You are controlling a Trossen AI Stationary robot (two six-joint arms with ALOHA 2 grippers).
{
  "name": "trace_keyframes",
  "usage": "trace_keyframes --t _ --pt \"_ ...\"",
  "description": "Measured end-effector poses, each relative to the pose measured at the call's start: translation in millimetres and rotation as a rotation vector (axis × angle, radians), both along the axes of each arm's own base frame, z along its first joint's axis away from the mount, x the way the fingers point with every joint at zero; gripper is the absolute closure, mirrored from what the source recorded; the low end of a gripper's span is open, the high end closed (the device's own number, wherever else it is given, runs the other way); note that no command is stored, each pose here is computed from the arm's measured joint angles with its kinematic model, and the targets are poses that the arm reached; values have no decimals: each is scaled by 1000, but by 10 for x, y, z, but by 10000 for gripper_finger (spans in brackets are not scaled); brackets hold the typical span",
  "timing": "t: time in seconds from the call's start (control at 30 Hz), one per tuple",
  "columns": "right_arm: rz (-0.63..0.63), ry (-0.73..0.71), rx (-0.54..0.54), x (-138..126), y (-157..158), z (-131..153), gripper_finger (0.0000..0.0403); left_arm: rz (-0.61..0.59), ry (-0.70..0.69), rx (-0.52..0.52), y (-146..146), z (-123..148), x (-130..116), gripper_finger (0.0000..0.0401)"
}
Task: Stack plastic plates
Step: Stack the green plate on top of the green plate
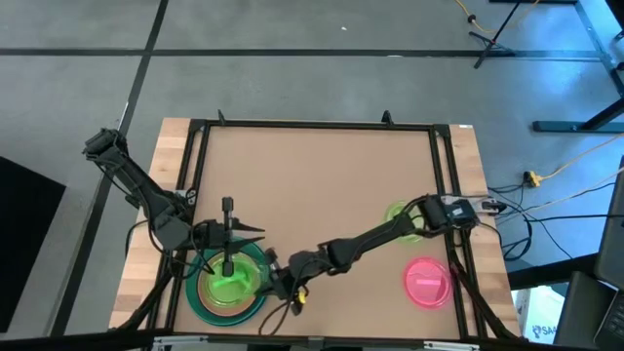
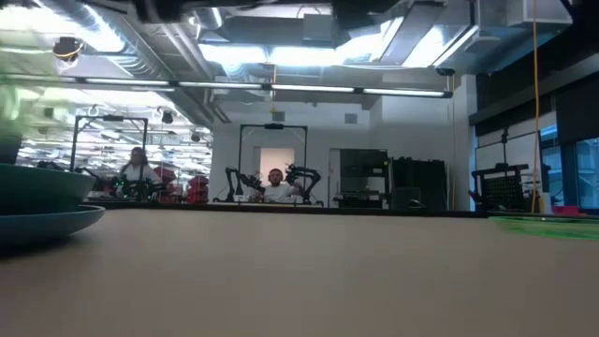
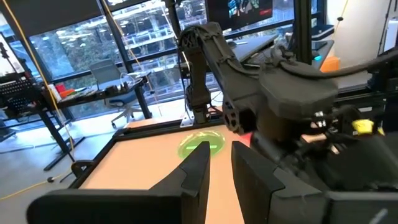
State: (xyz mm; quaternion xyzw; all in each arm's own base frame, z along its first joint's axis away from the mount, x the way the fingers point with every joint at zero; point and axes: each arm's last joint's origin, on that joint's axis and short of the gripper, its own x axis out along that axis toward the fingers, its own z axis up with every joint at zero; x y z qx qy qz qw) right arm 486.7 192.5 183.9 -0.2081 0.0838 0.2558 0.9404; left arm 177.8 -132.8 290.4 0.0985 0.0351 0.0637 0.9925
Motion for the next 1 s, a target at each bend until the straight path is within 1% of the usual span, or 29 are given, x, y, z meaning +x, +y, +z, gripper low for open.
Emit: trace_keyframes --t 0.17,0.23,0.3,0.4,0.53,0.63,0.77,0.93,1.0 --pt "-19 -20 2 147 45 -87 401 1 -3 -21 0 -1 1 342" --pt "-27 -14 -1 195 45 -158 393 1 -3 -23 -1 0 1 342" --pt "-23 0 -4 222 48 -242 377 2 -3 -24 0 -1 1 342" --pt "-23 14 -10 238 54 -334 340 2 -3 -24 0 -1 0 342" --pt "-40 12 -15 241 50 -329 288 2 -3 -24 0 -1 0 342" --pt "-86 40 -44 201 51 -223 263 1 -2 -25 -2 -2 -1 342" --pt "-120 129 -111 34 86 91 250 0 -1 -25 -3 -3 -2 342" --pt "-173 340 -236 -340 156 390 249 4 2 -43 -2 -12 2 342" --pt "-199 437 -256 -502 176 470 249 4 2 -43 -2 -13 3 342"
